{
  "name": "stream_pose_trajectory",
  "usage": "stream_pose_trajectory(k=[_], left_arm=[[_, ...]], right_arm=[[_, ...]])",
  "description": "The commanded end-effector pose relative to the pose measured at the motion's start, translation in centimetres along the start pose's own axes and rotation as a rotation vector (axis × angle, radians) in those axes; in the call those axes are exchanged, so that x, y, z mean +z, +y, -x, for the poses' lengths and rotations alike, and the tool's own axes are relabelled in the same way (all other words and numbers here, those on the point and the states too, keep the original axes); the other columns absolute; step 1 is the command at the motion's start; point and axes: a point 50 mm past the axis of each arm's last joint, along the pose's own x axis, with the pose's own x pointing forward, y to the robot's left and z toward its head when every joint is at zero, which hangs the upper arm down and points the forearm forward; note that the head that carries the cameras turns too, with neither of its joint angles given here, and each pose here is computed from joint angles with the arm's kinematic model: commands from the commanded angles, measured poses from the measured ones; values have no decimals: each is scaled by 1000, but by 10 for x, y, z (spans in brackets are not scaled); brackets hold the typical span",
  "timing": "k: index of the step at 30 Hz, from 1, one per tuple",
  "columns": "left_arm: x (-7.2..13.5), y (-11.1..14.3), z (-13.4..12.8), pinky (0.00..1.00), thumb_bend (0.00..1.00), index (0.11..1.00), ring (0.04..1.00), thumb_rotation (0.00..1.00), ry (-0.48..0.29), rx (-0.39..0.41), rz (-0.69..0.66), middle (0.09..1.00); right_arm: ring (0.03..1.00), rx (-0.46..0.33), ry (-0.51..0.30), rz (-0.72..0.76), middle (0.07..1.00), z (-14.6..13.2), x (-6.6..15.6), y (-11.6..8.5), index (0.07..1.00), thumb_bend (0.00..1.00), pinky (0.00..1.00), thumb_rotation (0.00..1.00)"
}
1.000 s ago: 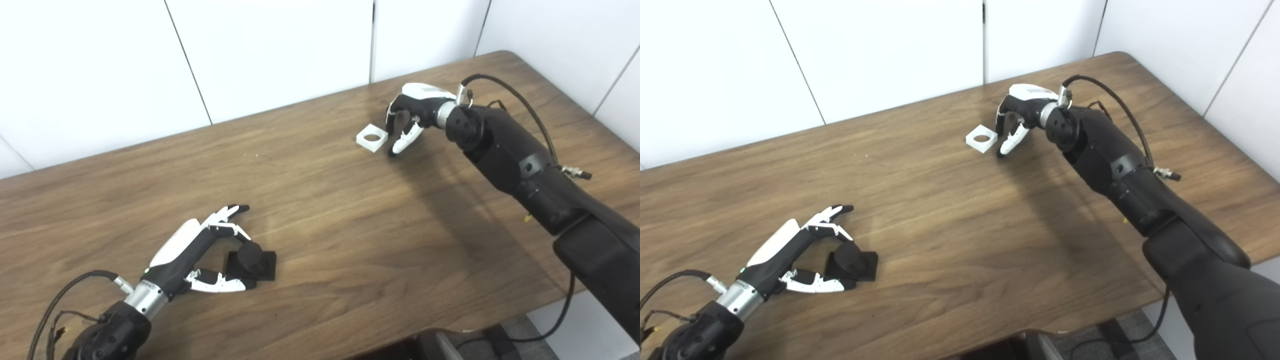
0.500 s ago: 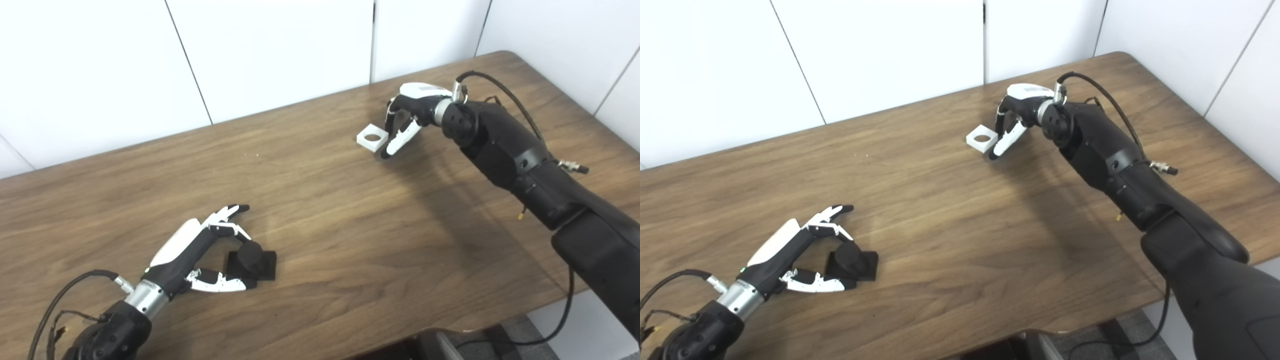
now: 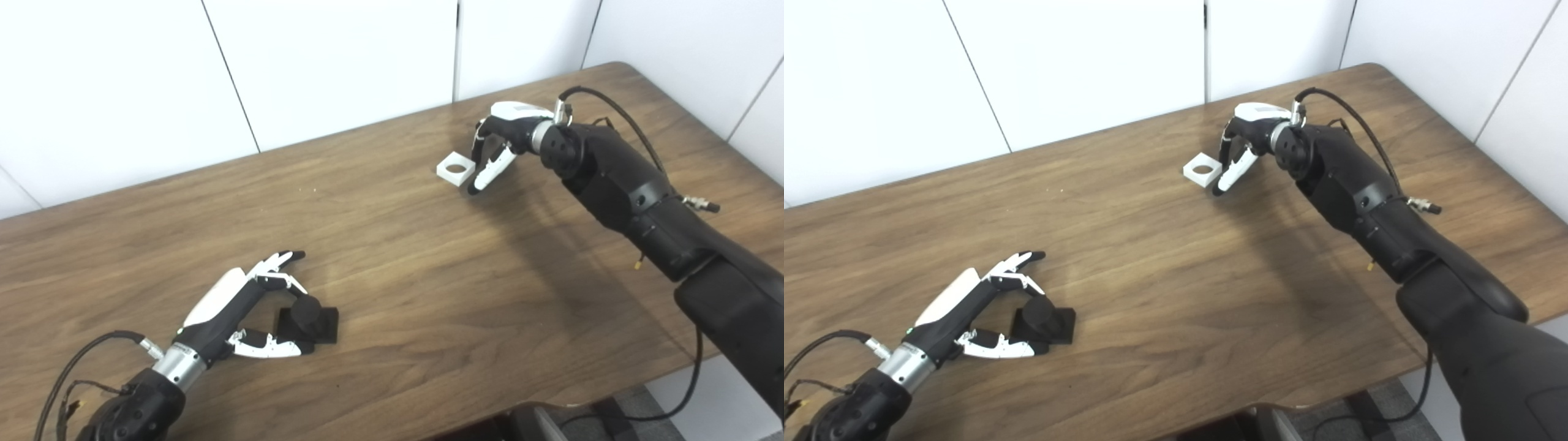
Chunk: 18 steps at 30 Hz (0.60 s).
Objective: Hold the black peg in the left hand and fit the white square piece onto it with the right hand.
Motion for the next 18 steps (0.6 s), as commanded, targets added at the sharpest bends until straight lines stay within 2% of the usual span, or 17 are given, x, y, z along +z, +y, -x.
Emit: stream_pose_trajectory(k=[1, 9, 18], left_arm=[[-11, 2, 10, 1000, 522, 492, 1000, 64, 55, -34, -52, 966], [-10, 1, 10, 1000, 522, 492, 1000, 63, 55, -31, -50, 968], [-10, 1, 10, 1000, 522, 492, 1000, 64, 60, -33, -50, 969]], right_arm=[[942, -54, -5, 37, 940, 3, 3, -32, 816, 896, 814, 418], [951, -93, -23, 59, 938, 9, 13, -56, 819, 904, 836, 442], [929, -105, -40, 69, 937, 14, 20, -63, 809, 901, 807, 430]])
